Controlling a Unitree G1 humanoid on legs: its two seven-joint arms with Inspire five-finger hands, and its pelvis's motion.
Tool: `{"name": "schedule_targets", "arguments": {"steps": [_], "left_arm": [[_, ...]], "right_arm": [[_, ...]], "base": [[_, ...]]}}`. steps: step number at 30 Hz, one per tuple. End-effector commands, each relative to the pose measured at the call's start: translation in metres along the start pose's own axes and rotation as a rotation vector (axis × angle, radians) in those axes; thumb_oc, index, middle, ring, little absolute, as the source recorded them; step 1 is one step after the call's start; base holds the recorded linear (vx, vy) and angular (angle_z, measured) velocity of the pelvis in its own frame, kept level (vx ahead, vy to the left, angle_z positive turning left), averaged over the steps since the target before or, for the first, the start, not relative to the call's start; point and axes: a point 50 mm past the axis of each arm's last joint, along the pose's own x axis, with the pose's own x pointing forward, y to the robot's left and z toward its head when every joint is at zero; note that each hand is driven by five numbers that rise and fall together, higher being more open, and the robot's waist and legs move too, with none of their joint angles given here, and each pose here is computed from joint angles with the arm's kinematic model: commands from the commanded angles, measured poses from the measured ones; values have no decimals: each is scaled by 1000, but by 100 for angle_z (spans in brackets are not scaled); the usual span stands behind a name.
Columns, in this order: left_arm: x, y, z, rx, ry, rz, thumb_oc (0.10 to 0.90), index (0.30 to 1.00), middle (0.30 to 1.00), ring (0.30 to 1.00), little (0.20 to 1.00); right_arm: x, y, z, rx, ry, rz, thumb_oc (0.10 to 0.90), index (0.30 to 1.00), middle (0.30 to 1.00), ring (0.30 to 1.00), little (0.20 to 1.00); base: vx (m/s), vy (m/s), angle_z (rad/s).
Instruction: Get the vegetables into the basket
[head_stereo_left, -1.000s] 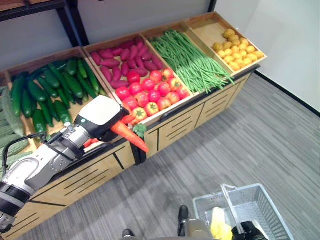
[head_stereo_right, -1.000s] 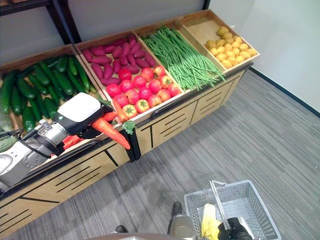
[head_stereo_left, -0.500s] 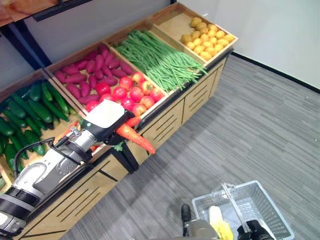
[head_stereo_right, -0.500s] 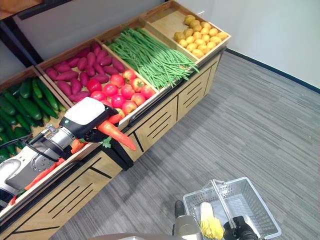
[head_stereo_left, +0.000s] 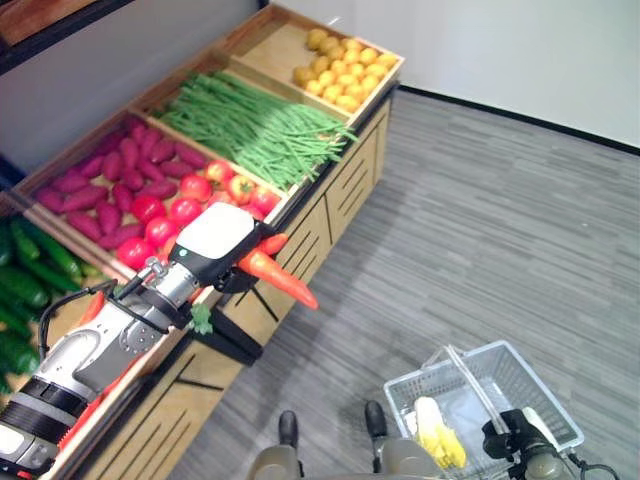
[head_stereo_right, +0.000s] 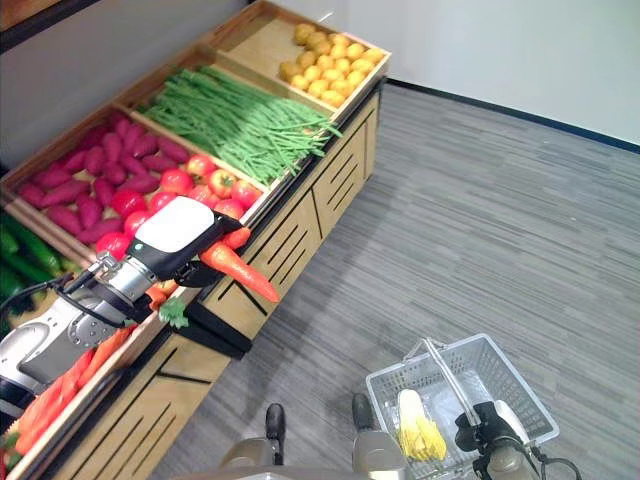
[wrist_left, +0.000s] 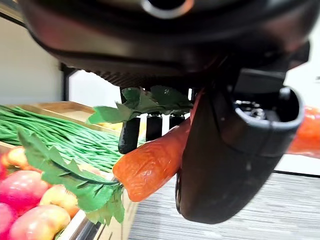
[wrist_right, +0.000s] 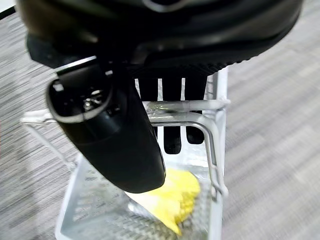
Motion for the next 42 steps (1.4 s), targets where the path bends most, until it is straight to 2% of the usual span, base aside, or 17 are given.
{"name": "schedule_targets", "arguments": {"steps": [1, 11, 24, 34, 36, 42], "left_arm": [[7, 55, -3, 47, -25, 242, 400, 300, 300, 300, 300], [8, 60, -5, 95, -23, 241, 400, 300, 300, 300, 300], [1, 65, -16, 124, 39, 234, 400, 300, 300, 300, 300], [4, 56, -14, 61, 46, 249, 400, 300, 300, 300, 300], [14, 52, -5, 24, 0, 259, 400, 300, 300, 300, 300], [16, 48, 0, 14, -24, 260, 400, 300, 300, 300, 300]], "right_arm": [[1, -20, -3, -6, -14, -68, 400, 300, 300, 300, 300], [1, -5, 7, 4, -35, -41, 400, 300, 300, 300, 300], [-1, 6, 1, 16, -2, -21, 400, 300, 300, 300, 300], [-2, -3, -3, 12, -6, -53, 400, 300, 300, 300, 300], [0, -21, -2, -13, -22, -109, 400, 300, 300, 300, 300], [4, -52, 16, -37, -87, -201, 400, 300, 300, 300, 300]], "base": [[11, 244, -32], [-74, 186, -53], [-62, -78, -45], [0, -213, -29], [13, -245, -14], [11, 22, -27]]}}
